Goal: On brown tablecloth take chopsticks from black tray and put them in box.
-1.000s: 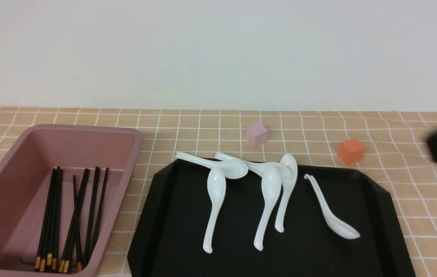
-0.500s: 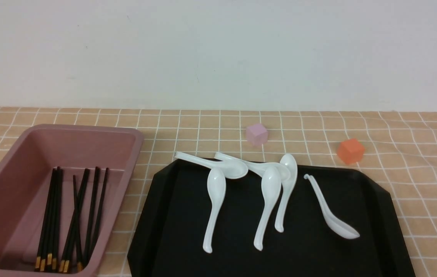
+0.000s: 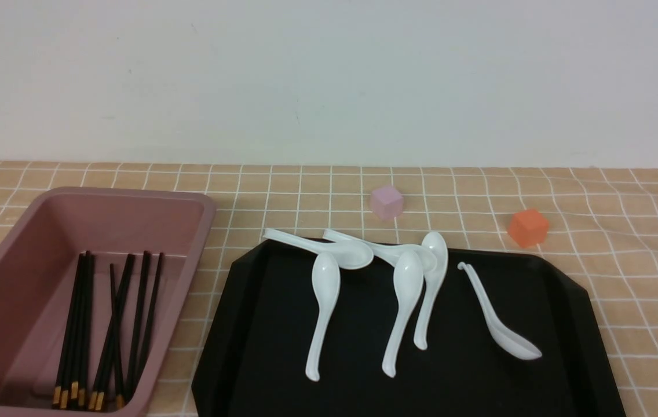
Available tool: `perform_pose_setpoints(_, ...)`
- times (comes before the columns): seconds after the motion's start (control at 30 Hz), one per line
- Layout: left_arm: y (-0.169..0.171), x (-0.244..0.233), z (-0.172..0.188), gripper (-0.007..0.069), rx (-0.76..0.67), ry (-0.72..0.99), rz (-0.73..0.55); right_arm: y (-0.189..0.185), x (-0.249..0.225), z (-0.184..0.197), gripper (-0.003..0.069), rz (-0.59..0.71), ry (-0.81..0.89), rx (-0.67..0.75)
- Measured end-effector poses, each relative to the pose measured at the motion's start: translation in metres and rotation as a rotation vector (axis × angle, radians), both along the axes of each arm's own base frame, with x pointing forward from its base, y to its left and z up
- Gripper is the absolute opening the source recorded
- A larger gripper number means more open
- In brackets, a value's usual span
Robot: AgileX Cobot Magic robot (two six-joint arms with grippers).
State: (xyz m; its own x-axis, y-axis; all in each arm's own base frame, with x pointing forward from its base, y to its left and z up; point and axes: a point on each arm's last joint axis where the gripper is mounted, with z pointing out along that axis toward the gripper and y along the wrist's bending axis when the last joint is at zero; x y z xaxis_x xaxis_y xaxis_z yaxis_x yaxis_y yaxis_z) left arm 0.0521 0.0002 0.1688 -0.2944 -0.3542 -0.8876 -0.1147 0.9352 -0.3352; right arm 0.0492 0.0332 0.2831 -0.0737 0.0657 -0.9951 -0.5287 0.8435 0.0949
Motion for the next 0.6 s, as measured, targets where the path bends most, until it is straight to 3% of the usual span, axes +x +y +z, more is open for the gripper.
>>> perform_pose_setpoints(0.3, 0.0, 0.0, 0.0, 0.0238, 0.0, 0.0, 0.0, -0.003, 0.0, -0.014, 0.0032, -0.033, -0.01, -0.006)
perform_pose_setpoints(0.6, 0.0, 0.0, 0.0, 0.0238, 0.0, 0.0, 0.0, -0.022, 0.003, -0.075, 0.0042, -0.351, 0.057, -0.05)
